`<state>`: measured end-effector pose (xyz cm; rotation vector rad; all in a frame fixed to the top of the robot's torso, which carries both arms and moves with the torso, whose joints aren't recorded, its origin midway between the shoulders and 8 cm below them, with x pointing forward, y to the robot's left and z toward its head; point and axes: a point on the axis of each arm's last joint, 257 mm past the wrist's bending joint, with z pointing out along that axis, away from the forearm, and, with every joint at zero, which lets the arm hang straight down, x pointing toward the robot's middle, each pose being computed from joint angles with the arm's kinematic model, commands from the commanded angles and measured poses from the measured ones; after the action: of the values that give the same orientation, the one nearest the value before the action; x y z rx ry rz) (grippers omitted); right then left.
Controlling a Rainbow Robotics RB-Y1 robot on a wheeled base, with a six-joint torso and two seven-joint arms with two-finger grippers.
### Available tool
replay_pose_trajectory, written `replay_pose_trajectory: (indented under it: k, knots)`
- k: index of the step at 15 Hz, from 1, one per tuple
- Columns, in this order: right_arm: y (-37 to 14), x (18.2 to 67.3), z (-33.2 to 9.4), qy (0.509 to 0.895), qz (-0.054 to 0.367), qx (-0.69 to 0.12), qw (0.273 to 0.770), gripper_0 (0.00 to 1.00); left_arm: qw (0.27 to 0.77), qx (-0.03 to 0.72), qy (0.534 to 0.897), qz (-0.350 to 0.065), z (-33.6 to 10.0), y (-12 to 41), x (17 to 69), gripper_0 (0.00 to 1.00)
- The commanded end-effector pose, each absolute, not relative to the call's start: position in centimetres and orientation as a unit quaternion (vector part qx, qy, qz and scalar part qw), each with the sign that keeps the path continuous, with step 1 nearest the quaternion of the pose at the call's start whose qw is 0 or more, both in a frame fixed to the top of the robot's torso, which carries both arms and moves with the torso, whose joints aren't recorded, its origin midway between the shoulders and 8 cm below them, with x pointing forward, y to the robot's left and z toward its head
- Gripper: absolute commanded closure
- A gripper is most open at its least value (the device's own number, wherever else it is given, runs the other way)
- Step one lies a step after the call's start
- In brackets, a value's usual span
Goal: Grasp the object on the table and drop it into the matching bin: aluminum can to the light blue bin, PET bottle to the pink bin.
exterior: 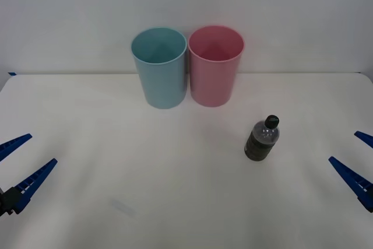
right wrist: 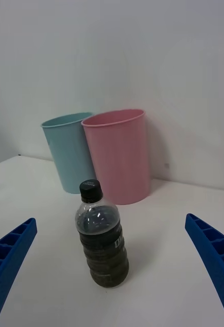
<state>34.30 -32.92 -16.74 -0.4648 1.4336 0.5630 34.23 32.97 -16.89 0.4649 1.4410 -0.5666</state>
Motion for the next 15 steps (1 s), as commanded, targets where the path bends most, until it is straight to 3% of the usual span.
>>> replay_pose_trajectory:
  k: [1,12,15]
  knots:
    - [-32.8,34.3,-16.5,0.640,0.250,-0.215,0.694,0.00,0.691,0.208,0.645,-0.253,-16.9,33.0,34.2,0.00]
    - [-32.1,32.8,-20.7,0.671,0.223,-0.231,0.668,0.00,0.691,0.208,0.645,-0.253,-16.9,33.0,34.2,0.00]
    - [-31.8,33.3,-21.8,0.669,0.186,-0.255,0.673,0.00,0.691,0.208,0.645,-0.253,-16.9,33.0,34.2,0.00]
